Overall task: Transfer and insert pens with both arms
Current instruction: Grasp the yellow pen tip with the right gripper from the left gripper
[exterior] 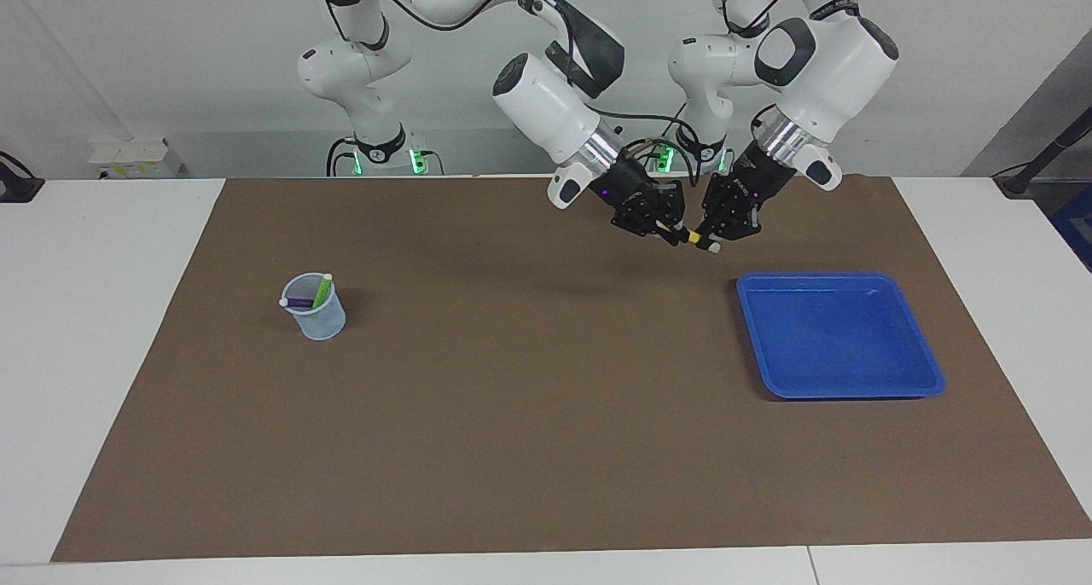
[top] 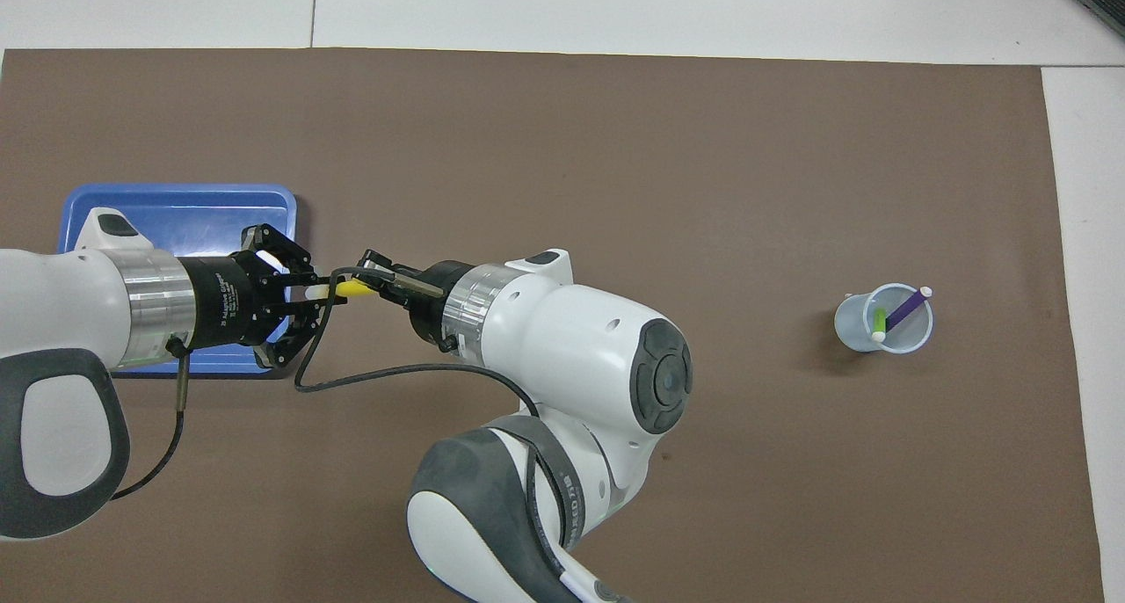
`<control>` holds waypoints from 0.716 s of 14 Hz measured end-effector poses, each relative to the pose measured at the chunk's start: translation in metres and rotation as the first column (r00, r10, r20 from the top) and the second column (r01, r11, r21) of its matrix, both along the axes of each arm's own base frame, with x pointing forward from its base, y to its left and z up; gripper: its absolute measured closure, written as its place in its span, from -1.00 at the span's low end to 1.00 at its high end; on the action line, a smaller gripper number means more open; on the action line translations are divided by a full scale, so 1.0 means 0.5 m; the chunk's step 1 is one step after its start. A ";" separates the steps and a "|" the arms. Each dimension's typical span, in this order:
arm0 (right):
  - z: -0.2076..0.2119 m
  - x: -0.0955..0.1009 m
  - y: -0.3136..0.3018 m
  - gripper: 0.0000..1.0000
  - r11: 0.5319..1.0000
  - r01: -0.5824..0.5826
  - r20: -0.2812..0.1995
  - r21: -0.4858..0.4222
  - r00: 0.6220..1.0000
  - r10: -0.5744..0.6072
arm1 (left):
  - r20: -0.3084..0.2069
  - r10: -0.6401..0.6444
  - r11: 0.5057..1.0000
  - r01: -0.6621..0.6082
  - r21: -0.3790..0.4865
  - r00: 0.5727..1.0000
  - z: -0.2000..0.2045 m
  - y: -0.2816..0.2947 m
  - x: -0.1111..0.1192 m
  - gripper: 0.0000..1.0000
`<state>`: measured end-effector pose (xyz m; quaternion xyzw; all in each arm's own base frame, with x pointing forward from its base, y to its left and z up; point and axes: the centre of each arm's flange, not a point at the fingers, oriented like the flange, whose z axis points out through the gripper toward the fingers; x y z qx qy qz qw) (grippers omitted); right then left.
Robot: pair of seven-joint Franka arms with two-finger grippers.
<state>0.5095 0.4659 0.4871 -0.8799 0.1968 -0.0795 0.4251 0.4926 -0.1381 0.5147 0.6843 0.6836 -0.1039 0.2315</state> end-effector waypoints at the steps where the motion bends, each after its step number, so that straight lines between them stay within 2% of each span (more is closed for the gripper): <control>1: 0.000 0.000 0.000 0.66 1.000 0.000 0.000 0.000 1.000 0.000 | 0.000 0.000 1.000 0.000 0.000 1.000 0.000 0.000 0.000 0.67; 4: 0.000 0.000 0.000 0.66 1.000 0.000 0.000 0.000 1.000 0.000 | 0.000 0.001 1.000 -0.001 0.000 1.000 0.000 0.000 0.000 0.67; 5: 0.001 0.000 0.000 0.66 1.000 0.000 0.000 0.000 1.000 0.000 | 0.000 0.000 1.000 0.000 0.000 1.000 0.000 -0.001 0.000 0.53; 8: -0.004 0.001 -0.001 0.66 1.000 -0.028 -0.008 -0.014 1.000 0.028 | 0.008 0.002 1.000 -0.002 0.000 1.000 0.004 -0.001 -0.001 -0.14; 10: -0.017 0.009 -0.014 0.66 0.991 -0.117 -0.008 -0.063 0.993 0.117 | 0.012 0.002 1.000 -0.002 0.000 1.000 0.006 0.000 -0.001 -0.61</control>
